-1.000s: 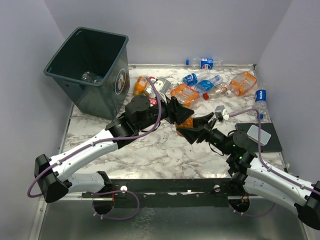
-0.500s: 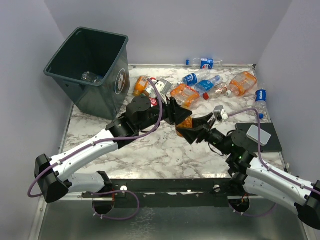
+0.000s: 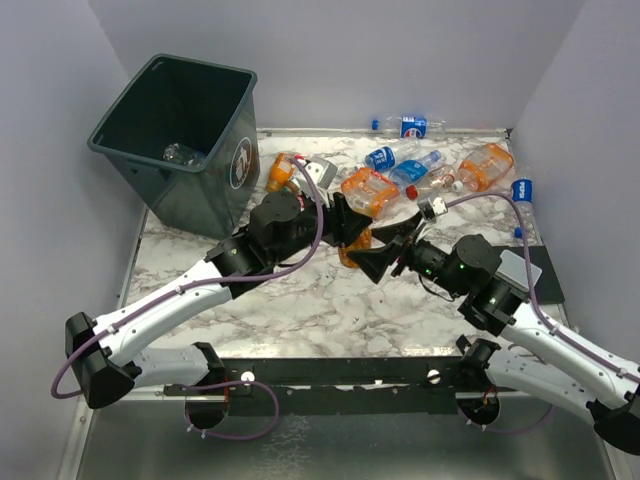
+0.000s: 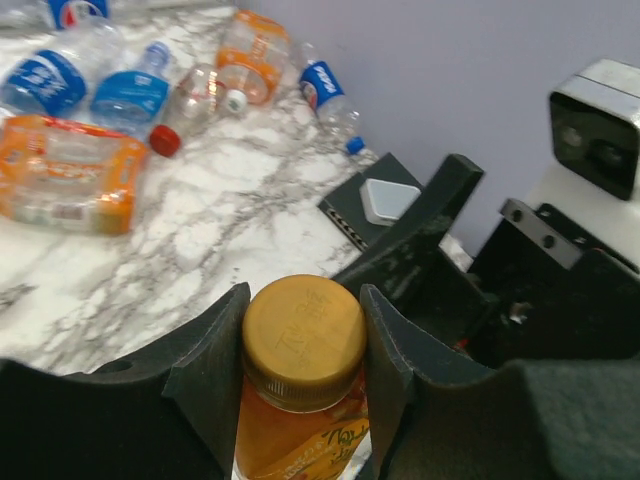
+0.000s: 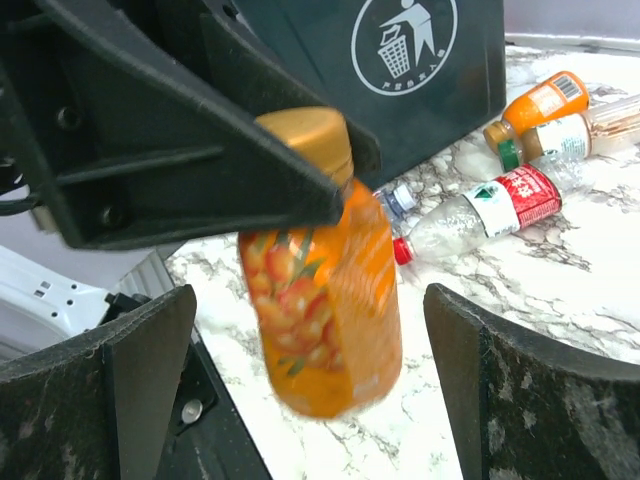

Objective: Put the plastic bottles in the bin
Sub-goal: Place the plastic bottle in the trash bin.

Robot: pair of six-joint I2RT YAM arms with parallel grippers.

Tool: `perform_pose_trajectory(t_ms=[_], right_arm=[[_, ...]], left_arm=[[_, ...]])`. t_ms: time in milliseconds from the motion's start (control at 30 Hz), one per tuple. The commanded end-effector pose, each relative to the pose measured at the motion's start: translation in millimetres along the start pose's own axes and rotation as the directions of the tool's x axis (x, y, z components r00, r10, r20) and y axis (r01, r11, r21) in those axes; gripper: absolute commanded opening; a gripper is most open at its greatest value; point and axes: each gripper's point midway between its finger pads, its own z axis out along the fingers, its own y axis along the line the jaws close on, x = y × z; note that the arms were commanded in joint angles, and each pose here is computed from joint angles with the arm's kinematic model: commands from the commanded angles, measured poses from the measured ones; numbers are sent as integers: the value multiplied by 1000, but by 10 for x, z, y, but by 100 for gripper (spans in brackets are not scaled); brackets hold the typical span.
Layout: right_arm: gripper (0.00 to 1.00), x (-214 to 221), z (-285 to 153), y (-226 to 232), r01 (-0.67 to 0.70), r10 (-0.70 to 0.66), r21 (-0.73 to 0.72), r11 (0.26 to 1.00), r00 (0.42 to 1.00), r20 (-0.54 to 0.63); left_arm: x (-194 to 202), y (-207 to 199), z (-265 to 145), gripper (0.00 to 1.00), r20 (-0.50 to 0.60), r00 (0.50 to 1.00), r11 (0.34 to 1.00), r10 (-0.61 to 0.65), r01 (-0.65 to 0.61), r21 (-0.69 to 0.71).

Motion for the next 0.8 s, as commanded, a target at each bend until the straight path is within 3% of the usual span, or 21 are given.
perform_pose_trajectory(t_ms=[0,200,333,433,567,767], right_arm=[[100,6,-122,134,-15,13,-20,1000,995,-102],[100,-70,-298,171,2,-2,-4,1000,992,-129],[100,-10,-361,-110,5,4,125,992,997,-73],[100,59,-398,-369,-22,32,250,968,999,-33],[100,188,-437,-642,-60,65,374,926,998,-2],[99,398,-512,-857,-120,137,480,869,991,0]], left_arm=[[-557,185,-202,0,140,983,980,122,-97,-174],[-1350,388,-472,0,245,905,878,348,-223,-423],[-2057,614,-841,0,254,797,684,548,-252,-685],[-2535,737,-1112,0,295,723,590,625,-189,-785],[-3058,1265,-1500,0,378,662,495,647,12,-869],[-3271,1984,-1825,0,400,598,352,695,203,-914]])
